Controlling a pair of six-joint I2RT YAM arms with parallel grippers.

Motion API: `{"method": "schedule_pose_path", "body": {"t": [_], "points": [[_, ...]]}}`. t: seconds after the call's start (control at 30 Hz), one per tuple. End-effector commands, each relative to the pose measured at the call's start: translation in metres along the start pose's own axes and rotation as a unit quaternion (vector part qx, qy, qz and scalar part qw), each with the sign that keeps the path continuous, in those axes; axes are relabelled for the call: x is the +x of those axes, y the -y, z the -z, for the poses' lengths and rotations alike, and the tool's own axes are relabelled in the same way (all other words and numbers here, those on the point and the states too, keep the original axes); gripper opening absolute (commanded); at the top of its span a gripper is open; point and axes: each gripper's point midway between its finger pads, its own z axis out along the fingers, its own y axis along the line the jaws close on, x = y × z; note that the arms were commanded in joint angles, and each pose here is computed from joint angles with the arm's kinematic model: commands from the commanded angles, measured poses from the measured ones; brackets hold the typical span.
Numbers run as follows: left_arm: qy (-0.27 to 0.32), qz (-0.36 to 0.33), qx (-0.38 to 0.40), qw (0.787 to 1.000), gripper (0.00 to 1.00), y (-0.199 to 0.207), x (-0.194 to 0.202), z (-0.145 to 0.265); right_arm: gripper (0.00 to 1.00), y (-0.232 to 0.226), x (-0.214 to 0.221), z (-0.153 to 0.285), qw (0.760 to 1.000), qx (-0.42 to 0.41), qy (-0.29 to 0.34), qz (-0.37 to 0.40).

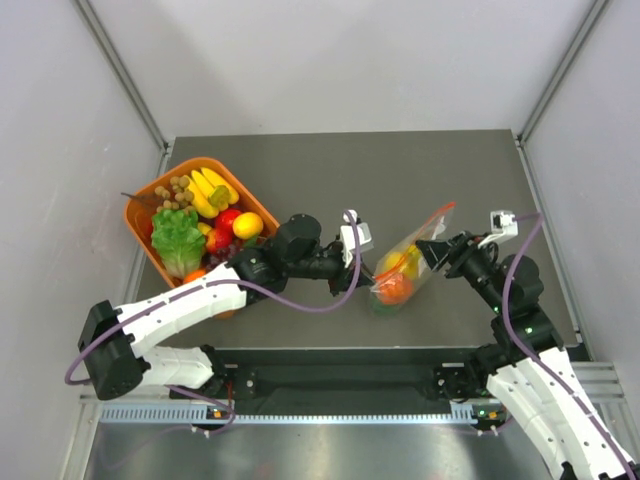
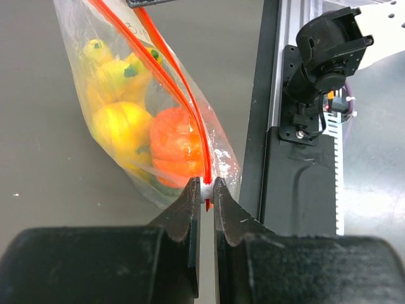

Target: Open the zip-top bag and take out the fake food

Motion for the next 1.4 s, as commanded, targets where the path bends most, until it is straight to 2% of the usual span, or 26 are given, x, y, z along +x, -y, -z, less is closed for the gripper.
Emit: {"method": "schedule_pose_path", "body": {"t": [0.0,0.17,0.27,0.3,0.4,0.6,0.63,0.7,0.73,0.8,0.87,1.03,1.2,1.37], "points": [[0.008,-0.025,-0.006,1.000,0.00,0.000,-0.006,0.000,0.63,-0.014,-0.024,0.000,1.000,-0.011,0.029,0.006],[0.003,-0.033,-0.013,0.999,0.00,0.001,-0.005,-0.001,0.62,-0.003,-0.018,-0.005,1.000,0.010,0.017,0.006],[0.002,-0.035,-0.016,0.999,0.00,0.001,-0.005,0.000,0.44,0.003,-0.012,-0.006,1.000,0.021,0.008,0.009],[0.003,-0.035,-0.017,0.999,0.00,0.000,-0.005,0.000,0.35,0.005,-0.009,-0.006,1.000,0.022,0.007,0.007],[0.003,-0.037,-0.016,0.999,0.00,0.001,-0.005,0.000,0.20,0.008,-0.005,-0.005,1.000,0.024,0.008,0.006],[0.003,-0.042,-0.015,0.999,0.02,0.004,-0.006,0.000,0.00,0.014,0.001,-0.006,0.999,0.031,-0.003,0.012],[0.003,-0.043,-0.006,0.999,0.16,0.008,-0.006,0.000,0.00,0.013,0.002,-0.006,1.000,0.027,-0.006,0.013],[0.005,-0.044,0.000,0.999,0.35,0.010,-0.006,0.001,0.00,0.012,0.005,-0.006,1.000,0.023,-0.011,0.016],[0.007,-0.044,0.002,0.999,0.41,0.011,-0.008,0.002,0.00,0.011,0.007,-0.007,1.000,0.018,-0.016,0.017],[0.014,-0.042,0.003,0.999,0.67,0.012,-0.010,0.002,0.00,0.011,0.014,-0.007,0.999,0.012,-0.026,0.019],[0.021,-0.040,0.001,0.999,0.82,0.012,-0.013,0.003,0.00,0.007,0.019,-0.007,0.999,-0.002,-0.034,0.020],[0.057,-0.027,-0.026,0.998,0.93,0.003,-0.033,0.000,0.00,0.003,0.039,-0.008,0.998,-0.023,-0.058,0.020],[0.065,0.007,-0.045,0.997,0.98,-0.007,-0.048,-0.009,0.00,-0.004,0.053,-0.011,0.996,-0.039,-0.074,0.021],[0.068,0.016,-0.093,0.993,0.98,-0.030,-0.052,-0.020,0.00,-0.013,0.058,-0.009,0.995,-0.053,-0.080,0.024]]}}
